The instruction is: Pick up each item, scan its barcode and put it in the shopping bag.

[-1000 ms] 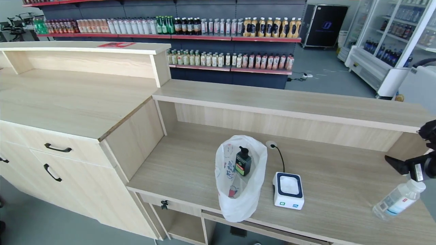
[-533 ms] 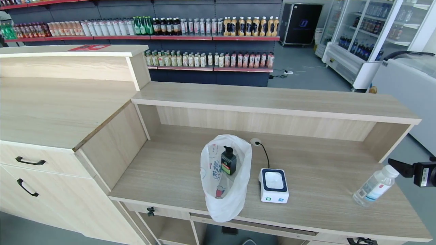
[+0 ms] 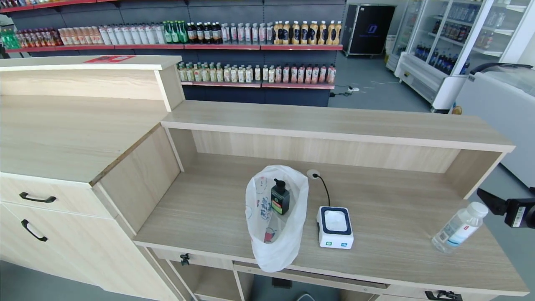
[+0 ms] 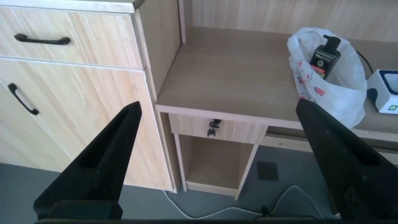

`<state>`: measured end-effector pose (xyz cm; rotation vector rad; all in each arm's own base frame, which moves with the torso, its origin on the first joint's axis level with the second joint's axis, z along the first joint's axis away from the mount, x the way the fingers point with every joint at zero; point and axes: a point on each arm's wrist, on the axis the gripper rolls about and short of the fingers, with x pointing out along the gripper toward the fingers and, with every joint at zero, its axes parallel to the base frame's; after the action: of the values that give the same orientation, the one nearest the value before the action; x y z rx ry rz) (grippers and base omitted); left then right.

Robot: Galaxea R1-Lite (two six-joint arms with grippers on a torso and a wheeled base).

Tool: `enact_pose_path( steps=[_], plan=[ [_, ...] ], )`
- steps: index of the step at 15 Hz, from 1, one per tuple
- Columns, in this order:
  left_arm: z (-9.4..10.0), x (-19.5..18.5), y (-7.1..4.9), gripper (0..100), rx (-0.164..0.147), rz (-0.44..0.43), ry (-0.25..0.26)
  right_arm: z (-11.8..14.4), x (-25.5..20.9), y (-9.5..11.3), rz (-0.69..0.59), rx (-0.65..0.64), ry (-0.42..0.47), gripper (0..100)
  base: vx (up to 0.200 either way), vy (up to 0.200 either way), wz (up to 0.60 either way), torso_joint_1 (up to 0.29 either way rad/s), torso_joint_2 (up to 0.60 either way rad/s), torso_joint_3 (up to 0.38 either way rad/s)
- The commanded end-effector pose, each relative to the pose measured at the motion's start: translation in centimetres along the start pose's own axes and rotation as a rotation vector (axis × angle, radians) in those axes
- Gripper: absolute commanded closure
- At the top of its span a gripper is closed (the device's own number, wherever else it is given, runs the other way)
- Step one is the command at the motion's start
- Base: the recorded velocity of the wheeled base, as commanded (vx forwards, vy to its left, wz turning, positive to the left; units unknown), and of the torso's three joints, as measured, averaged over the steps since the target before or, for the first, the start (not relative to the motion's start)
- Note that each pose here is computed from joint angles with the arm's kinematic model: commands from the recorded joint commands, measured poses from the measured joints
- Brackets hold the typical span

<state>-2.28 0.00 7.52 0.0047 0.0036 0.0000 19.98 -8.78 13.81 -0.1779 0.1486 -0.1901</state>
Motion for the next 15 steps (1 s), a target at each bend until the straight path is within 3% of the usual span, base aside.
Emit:
enact_pose_path(
  steps=[1, 3, 7, 11, 15],
  plan=[
    [0.0, 0.0, 0.0, 0, 0.000, 0.000, -0.001, -0.9, 0.6, 0.0, 0.003, 0.013, 0.030, 0, 0.000, 0.000, 0.00, 0.000, 0.00, 0.000],
    [0.0, 0.0, 0.0, 0, -0.003, 0.000, -0.002, -1.1, 0.2, 0.1, 0.004, 0.014, 0.034, 0, 0.000, 0.000, 0.00, 0.000, 0.00, 0.000],
    [0.0, 0.0, 0.0, 0, -0.002, 0.000, -0.001, -2.0, -1.5, 0.1, -0.022, 0.029, 0.071, 0, -0.200, 0.000, 0.00, 0.012, 0.01, 0.001],
    [0.0, 0.0, 0.0, 0, -0.002, 0.000, -0.001, -2.4, -1.9, -1.8, -0.120, 0.068, 0.083, 0, 0.000, 0.000, 0.00, 0.000, 0.00, 0.000],
    [0.0, 0.0, 0.0, 0, -0.002, 0.000, -0.001, -4.9, -1.9, -2.5, -0.175, 0.082, 0.107, 0, 0.000, 0.000, 0.00, 0.000, 0.00, 0.000]
  ],
)
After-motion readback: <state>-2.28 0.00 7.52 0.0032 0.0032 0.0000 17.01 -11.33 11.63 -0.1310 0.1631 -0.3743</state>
